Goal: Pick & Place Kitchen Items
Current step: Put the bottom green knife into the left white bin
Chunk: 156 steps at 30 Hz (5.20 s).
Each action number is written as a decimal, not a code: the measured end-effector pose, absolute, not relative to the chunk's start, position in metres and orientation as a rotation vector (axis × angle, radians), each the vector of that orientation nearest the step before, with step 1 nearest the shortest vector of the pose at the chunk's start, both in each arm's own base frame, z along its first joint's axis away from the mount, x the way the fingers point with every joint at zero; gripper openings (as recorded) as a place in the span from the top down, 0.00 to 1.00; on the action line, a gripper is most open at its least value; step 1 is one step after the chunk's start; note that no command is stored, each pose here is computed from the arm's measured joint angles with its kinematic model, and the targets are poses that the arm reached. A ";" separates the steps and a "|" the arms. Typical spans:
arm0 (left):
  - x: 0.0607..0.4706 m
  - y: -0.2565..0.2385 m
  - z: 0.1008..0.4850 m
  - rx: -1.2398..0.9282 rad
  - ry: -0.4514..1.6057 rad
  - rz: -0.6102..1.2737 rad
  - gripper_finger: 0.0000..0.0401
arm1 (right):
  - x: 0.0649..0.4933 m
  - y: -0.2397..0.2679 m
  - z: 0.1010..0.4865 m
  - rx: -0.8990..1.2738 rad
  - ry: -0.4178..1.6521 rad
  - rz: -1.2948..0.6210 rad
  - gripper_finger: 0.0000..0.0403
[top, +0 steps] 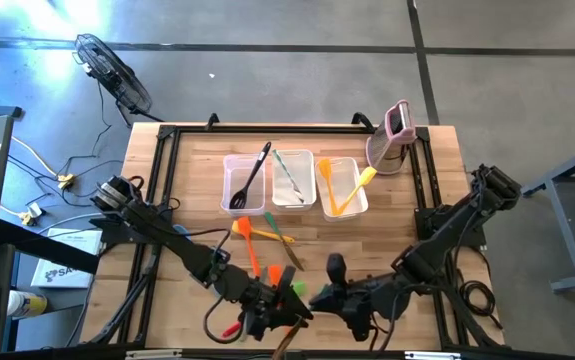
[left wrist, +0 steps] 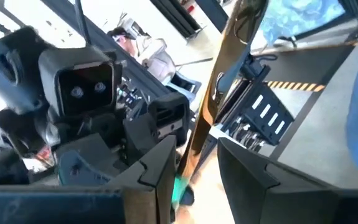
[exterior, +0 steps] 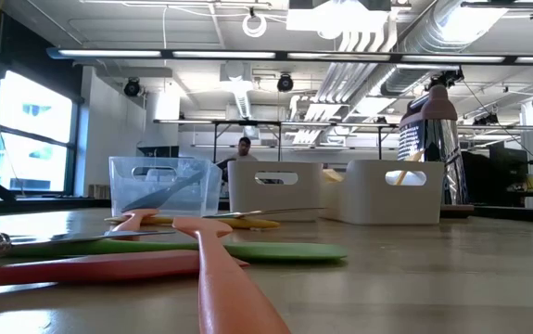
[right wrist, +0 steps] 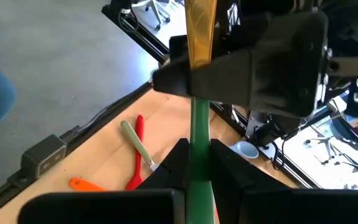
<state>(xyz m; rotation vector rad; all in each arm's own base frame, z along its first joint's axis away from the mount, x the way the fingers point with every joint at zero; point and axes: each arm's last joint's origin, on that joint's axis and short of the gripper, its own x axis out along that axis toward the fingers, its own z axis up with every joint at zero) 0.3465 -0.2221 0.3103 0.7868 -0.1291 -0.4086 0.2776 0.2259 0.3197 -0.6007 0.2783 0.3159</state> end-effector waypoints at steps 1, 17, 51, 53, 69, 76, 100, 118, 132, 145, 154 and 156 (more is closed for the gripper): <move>0.347 -0.222 0.310 0.794 -0.130 -0.408 0.72 | 0.278 0.226 0.320 -0.601 0.279 0.316 0.94; 0.362 -0.196 0.306 0.767 -0.097 -0.458 0.96 | 0.277 0.225 0.318 -0.600 0.292 0.346 0.94; 0.363 -0.194 0.316 0.610 -0.116 -0.295 0.98 | 0.262 0.238 0.322 -0.554 0.277 0.078 0.59; 0.363 -0.194 0.316 0.598 -0.111 -0.286 0.98 | 0.256 0.241 0.322 -0.575 0.276 0.015 0.52; 0.336 -0.178 0.332 0.592 0.148 0.105 0.98 | 0.191 0.281 0.322 -0.607 0.199 -0.215 0.39; 0.313 -0.153 0.346 0.671 0.313 0.337 0.98 | 0.184 0.286 0.323 -0.552 0.182 -0.214 0.40; 0.328 -0.014 0.345 1.376 1.187 0.422 0.98 | 0.181 0.282 0.314 -0.408 0.207 -0.213 0.40; 0.387 0.030 0.249 1.805 1.678 0.034 0.98 | 0.185 0.270 0.298 -0.169 0.326 -0.183 0.40; 0.403 0.036 0.214 1.727 1.589 -0.158 0.97 | 0.187 0.267 0.295 -0.167 0.363 -0.169 0.40; 0.414 0.035 0.187 1.668 1.570 -0.170 0.97 | 0.187 0.266 0.295 -0.149 0.369 -0.173 0.40; 0.415 0.035 0.187 1.612 1.542 -0.145 0.97 | 0.187 0.266 0.294 -0.154 0.372 -0.172 0.40; 0.416 0.035 0.187 1.596 1.530 -0.127 0.97 | 0.187 0.266 0.294 -0.154 0.374 -0.170 0.40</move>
